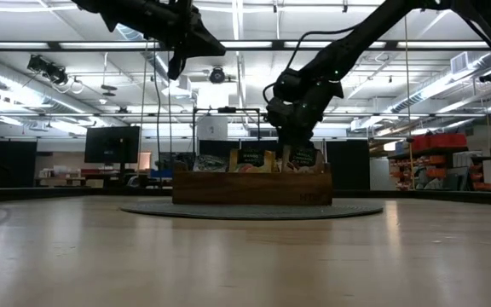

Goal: Pick & Place Tea
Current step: Put the violet tea bag into the left section of the wooden organizer

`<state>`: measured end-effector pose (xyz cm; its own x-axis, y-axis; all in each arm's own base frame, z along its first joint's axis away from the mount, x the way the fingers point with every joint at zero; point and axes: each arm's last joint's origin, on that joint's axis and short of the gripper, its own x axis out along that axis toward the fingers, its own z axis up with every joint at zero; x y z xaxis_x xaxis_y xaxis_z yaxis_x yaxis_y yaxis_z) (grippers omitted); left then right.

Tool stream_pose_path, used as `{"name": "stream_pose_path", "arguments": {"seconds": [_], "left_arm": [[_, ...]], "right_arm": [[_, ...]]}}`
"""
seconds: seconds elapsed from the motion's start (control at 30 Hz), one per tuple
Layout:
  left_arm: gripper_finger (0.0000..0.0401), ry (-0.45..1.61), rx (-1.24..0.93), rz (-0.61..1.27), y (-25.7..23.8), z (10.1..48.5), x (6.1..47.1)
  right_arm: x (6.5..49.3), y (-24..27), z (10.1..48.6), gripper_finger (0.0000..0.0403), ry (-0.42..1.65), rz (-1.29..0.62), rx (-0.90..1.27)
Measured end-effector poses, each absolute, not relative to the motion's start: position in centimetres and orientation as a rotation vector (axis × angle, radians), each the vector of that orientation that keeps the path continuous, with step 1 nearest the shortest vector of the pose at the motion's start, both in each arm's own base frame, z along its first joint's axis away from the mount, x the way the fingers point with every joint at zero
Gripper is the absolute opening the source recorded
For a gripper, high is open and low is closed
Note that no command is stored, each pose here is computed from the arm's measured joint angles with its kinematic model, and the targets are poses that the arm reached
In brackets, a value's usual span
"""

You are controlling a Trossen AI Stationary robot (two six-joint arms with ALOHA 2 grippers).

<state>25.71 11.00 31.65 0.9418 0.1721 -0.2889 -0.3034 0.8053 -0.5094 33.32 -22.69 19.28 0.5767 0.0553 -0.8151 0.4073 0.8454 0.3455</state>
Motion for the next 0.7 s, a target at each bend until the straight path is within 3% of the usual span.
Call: {"name": "stream_pose_path", "arguments": {"seconds": [0.33, 0.7], "left_arm": [[0.003, 0.234, -0.583, 0.258, 11.0, 31.7, 25.7], [0.003, 0.238, -0.612, 0.283, 11.0, 31.5, 25.7]], "right_arm": [[33.6, -23.3, 18.3, 0.0002, 0.961, -0.179, 0.364], [34.4, -22.8, 15.2, 0.0001, 1.016, -0.105, 0.455]]}}
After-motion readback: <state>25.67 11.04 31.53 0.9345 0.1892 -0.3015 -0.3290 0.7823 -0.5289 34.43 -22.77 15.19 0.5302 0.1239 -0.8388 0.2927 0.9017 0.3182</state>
